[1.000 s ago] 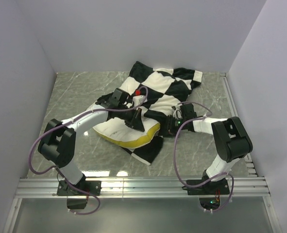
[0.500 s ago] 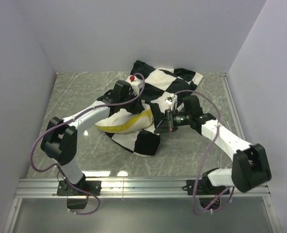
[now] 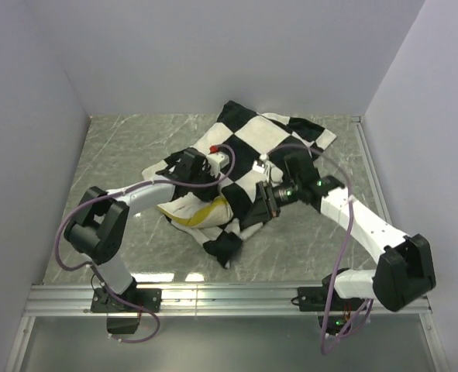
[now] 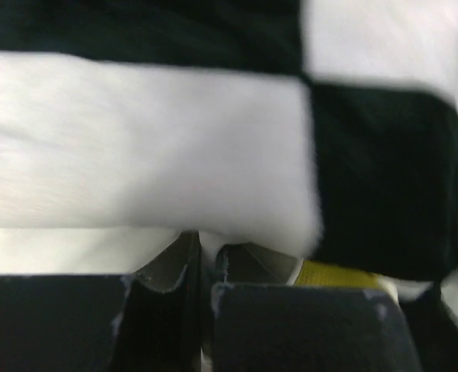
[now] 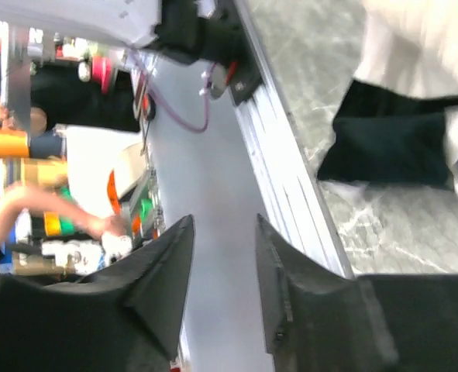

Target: Put the pillow into the pillowcase

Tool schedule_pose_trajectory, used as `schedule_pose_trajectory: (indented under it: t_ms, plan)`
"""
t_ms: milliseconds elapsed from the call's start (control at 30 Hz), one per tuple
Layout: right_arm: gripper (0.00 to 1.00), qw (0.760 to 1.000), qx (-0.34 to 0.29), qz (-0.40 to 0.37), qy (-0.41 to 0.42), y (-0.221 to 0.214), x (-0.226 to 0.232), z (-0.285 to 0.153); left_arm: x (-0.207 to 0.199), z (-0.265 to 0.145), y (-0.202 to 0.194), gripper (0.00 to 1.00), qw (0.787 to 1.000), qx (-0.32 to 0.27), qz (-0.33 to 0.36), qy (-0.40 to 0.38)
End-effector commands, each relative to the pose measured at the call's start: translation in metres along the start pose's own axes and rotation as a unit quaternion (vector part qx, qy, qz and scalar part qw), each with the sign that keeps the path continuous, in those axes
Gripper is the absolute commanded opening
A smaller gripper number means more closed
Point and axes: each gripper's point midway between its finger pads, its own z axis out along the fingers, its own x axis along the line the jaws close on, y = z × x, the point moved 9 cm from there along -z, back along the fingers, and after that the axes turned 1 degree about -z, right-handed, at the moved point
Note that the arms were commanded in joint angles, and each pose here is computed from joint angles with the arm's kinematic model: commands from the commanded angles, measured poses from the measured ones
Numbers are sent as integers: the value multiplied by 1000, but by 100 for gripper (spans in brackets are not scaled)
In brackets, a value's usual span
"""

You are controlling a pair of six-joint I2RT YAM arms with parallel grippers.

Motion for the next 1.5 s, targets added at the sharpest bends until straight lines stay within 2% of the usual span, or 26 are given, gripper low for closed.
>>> schedule_pose_trajectory:
  t_ms: [0,33,67,100,133,167,200,233,300,367,400,433,467,500,533,567,600,733,833,867,900,1033,1133,1267,1367,1467]
  plan:
    - [48,999,8,-51,16,36,25,-32,28,-26,-62,0,980,133,149,-3]
    - [48,997,-18,-70,-18,49,13,-51,36,-41,-62,0,970,120,212,-7]
    - [48,999,-16,-31,-40,56,2,-60,41,-49,-83,0,962,137,236,-15]
    - [48,995,-42,-63,-69,79,5,-75,44,-57,-89,0,953,140,267,-18]
    - [48,984,-71,-45,-157,93,-10,-95,49,-69,-87,0,931,125,342,-19]
    - [48,975,-89,-37,-201,105,-21,-103,52,-74,-93,0,919,125,373,-26]
    - [46,957,-124,-65,-254,123,-28,-115,55,-79,-108,0,908,135,395,-39]
    - [45,934,-144,-69,-319,132,-40,-125,65,-88,-109,0,884,132,446,-43]
    - [45,910,-154,-94,-374,151,-56,-132,75,-93,-117,0,862,135,486,-46]
    - [46,906,-135,-82,-392,159,-81,-130,90,-101,-117,4,873,143,465,-42]
    - [47,907,-135,-79,-391,164,-85,-127,92,-105,-95,14,883,117,453,-39]
    - [47,908,-131,-69,-391,167,-92,-123,99,-109,-88,20,907,109,404,-42]
    - [47,913,-116,-55,-388,168,-106,-114,99,-123,-63,27,921,99,375,-52]
    - [47,914,-116,-58,-385,170,-112,-109,93,-128,-51,38,938,75,327,-82]
    - [47,915,-117,-56,-383,171,-116,-103,98,-131,-46,43,951,79,284,-96]
    - [47,914,-117,-60,-383,173,-119,-98,96,-143,-25,60,958,68,260,-100]
    - [46,913,-122,-71,-382,177,-118,-88,97,-149,-19,71,972,52,202,-111]
    - [46,898,-154,-127,-391,199,-94,-68,119,-161,0,72,994,3,64,-88]
    - [47,881,-170,-172,-406,222,-75,-45,141,-157,7,74,998,-36,-15,-42]
    - [47,882,-161,-172,-408,226,-81,-35,149,-152,5,74,999,-31,-40,-8]
    - [52,879,-166,-182,-408,236,-74,-31,154,-149,7,74,996,-34,-78,18]
    - [53,887,-131,-165,-412,242,-98,8,180,-132,13,75,992,-36,-112,48]
    - [52,890,-84,-135,-427,236,-138,29,187,-131,20,74,993,-37,-103,44]
    - [46,907,18,-72,-414,198,-186,51,192,-159,43,75,995,-73,-68,29]
    - [41,919,100,-12,-382,143,-197,63,195,-182,57,77,995,-91,-23,17]
    - [41,923,123,3,-365,117,-187,67,190,-199,56,78,996,-81,28,-8]
